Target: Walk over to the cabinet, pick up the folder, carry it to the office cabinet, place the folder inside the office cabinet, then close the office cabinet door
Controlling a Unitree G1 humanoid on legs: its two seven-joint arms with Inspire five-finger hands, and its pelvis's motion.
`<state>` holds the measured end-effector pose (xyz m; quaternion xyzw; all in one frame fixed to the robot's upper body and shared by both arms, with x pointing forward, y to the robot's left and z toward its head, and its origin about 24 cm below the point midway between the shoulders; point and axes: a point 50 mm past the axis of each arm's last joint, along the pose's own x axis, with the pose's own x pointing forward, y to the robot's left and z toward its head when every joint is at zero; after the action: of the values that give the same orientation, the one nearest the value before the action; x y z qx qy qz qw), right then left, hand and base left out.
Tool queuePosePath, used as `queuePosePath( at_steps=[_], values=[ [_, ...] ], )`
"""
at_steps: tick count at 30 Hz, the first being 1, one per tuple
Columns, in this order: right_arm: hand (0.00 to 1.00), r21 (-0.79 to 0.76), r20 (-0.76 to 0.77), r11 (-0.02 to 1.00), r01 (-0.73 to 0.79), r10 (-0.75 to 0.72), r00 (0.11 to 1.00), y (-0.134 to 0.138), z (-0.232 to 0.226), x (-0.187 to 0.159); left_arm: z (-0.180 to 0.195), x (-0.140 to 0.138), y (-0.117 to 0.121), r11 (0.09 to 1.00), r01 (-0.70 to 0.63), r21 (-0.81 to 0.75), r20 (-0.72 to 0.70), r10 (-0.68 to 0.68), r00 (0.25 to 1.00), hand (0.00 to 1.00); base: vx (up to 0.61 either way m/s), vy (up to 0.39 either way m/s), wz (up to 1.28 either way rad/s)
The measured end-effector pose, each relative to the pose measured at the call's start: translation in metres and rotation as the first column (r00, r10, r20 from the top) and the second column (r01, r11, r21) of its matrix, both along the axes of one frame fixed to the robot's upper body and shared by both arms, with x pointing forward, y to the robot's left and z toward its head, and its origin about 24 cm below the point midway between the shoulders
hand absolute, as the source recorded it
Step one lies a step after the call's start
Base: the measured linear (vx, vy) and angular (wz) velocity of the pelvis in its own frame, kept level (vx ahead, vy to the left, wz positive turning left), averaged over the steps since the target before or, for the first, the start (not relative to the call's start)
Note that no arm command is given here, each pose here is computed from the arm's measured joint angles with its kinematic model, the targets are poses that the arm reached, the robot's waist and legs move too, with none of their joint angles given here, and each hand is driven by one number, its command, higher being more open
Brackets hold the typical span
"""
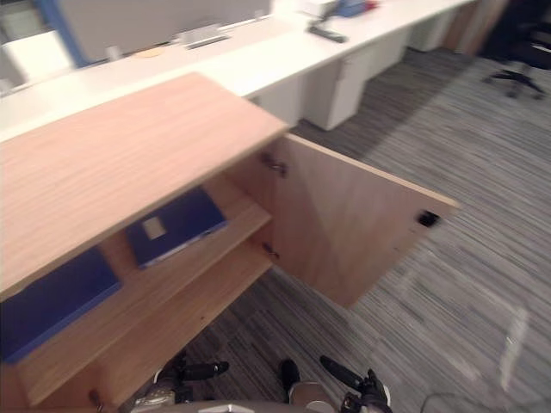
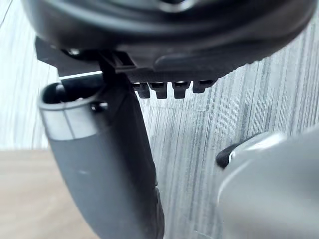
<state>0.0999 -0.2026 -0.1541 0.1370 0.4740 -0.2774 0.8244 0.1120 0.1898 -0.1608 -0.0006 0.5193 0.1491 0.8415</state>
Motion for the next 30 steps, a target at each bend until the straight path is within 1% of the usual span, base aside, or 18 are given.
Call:
queuePosePath(
  at_steps=[3,5,7,9,11,14,16,21,24,27,28,29,30],
  values=[
    [1.00,-0.020,0.002,0.999,0.032,-0.032,0.999,-0.002,0.002,-0.002,-0.002,-0.009,0.001,1.000,-0.022,0.000,-0.019,0.022,1.000,1.00,-0.13,-0.185,-0.44],
    [1.00,-0.020,-0.011,0.998,0.052,-0.052,0.999,0.002,0.001,-0.010,-0.002,-0.019,0.016,0.999,-0.030,0.038,-0.042,0.032,0.999,1.00,-0.09,-0.281,-0.19],
    [1.00,-0.064,-0.031,0.991,0.118,-0.121,0.992,-0.015,0.002,-0.020,-0.006,-0.030,0.010,0.998,-0.067,0.018,-0.072,0.068,0.995,1.00,0.07,-0.220,-0.14],
    [1.00,-0.097,-0.034,0.989,0.116,-0.119,0.992,-0.025,0.004,-0.021,-0.007,-0.035,0.008,0.997,-0.070,0.019,-0.089,0.072,0.993,1.00,0.11,-0.125,-0.36],
    [1.00,-0.139,-0.014,0.987,0.085,-0.088,0.996,-0.030,0.008,-0.014,-0.007,-0.038,0.012,0.997,-0.068,0.030,-0.099,0.071,0.993,1.00,0.10,-0.141,-0.48],
    [1.00,-0.220,0.039,0.974,0.048,-0.040,0.998,-0.045,0.021,-0.002,-0.007,-0.030,0.004,1.000,-0.012,0.014,-0.087,0.013,0.996,1.00,0.07,-0.076,-0.15],
    [1.00,-0.276,0.073,0.961,0.014,0.006,0.997,-0.054,0.030,0.009,-0.006,-0.025,-0.001,1.000,0.028,0.013,-0.074,-0.027,0.997,1.00,0.02,0.014,0.06],
    [1.00,-0.317,0.136,0.948,-0.033,0.080,0.988,-0.056,0.042,0.039,-0.007,-0.029,-0.001,0.996,0.091,0.027,-0.089,-0.088,0.992,1.00,-0.04,0.054,0.17],
    [1.00,-0.350,0.205,0.933,-0.082,0.161,0.965,-0.057,0.057,0.072,-0.006,-0.028,0.003,0.992,0.124,0.033,-0.087,-0.121,0.989,1.00,-0.08,0.045,0.17],
    [1.00,-0.402,0.258,0.908,-0.116,0.235,0.937,-0.062,0.073,0.098,-0.005,-0.027,0.005,0.991,0.130,0.036,-0.084,-0.127,0.988,1.00,-0.08,0.045,0.08],
    [1.00,-0.409,0.265,0.905,-0.121,0.244,0.933,-0.062,0.076,0.102,-0.005,-0.027,0.005,0.991,0.131,0.037,-0.083,-0.128,0.988,1.00,-0.07,0.037,0.13],
    [1.00,-0.435,0.299,0.889,-0.140,0.289,0.910,-0.062,0.087,0.120,-0.005,-0.027,0.007,0.990,0.132,0.043,-0.082,-0.129,0.988,1.00,-0.07,0.034,0.10],
    [1.00,-0.448,0.314,0.881,-0.152,0.314,0.896,-0.060,0.093,0.129,-0.005,-0.027,0.009,0.990,0.133,0.047,-0.082,-0.129,0.988,1.00,-0.06,0.027,0.09]
  ],
)
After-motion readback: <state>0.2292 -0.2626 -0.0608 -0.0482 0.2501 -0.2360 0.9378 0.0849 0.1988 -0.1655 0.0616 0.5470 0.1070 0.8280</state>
